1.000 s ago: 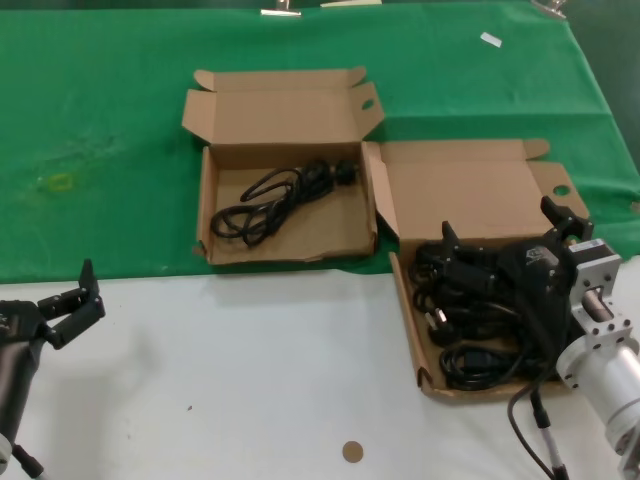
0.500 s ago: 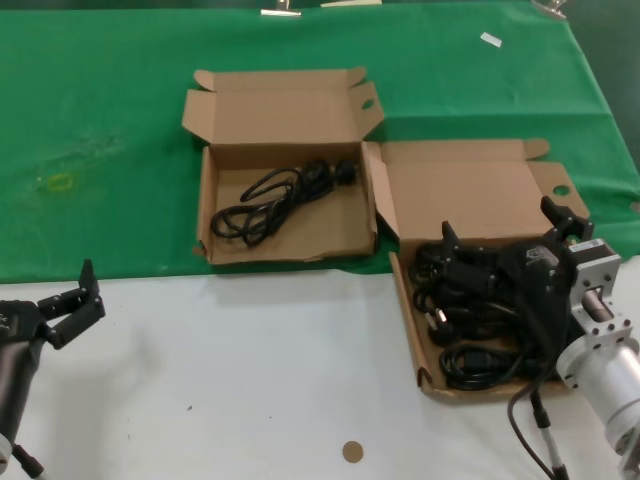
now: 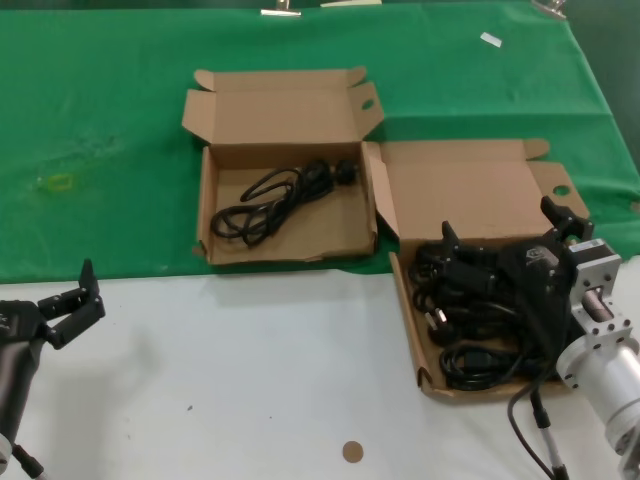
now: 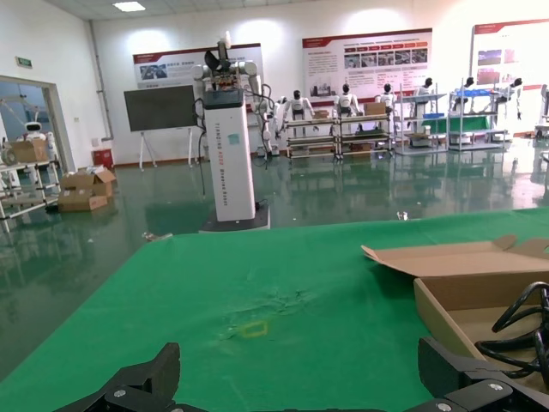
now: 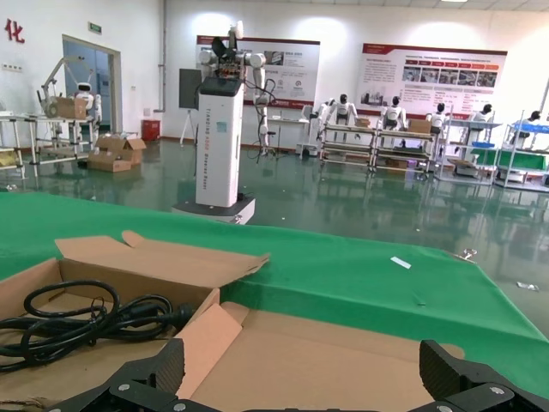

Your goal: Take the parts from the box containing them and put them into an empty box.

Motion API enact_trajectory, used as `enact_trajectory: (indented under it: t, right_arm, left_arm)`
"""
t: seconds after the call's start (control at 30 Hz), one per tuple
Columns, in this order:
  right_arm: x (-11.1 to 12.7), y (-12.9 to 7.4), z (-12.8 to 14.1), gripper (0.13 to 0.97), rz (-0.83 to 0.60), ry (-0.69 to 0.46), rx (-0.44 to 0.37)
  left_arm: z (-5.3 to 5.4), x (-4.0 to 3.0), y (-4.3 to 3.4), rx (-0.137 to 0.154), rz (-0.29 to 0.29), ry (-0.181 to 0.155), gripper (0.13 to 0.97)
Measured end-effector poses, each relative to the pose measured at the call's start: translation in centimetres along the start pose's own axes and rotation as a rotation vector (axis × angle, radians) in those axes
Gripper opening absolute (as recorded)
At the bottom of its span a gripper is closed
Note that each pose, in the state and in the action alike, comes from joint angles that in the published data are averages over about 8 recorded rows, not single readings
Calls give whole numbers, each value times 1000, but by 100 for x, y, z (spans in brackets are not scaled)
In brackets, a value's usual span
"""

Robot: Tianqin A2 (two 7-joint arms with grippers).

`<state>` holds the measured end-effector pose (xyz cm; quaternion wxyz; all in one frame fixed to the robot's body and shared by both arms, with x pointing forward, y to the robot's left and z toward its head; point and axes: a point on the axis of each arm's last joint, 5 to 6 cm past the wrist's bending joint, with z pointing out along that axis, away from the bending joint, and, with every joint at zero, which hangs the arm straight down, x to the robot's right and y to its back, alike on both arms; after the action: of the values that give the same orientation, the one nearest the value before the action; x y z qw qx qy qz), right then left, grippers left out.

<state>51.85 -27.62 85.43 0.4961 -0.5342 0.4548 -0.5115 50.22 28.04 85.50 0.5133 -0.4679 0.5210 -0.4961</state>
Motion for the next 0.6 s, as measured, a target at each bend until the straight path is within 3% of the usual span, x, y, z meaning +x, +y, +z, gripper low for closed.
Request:
enact_trajectory:
  t: [0.6]
  right_arm:
    - [0, 0, 0, 966, 0, 0, 0]
  left_arm:
    - [0, 0, 0, 0, 0, 0, 966]
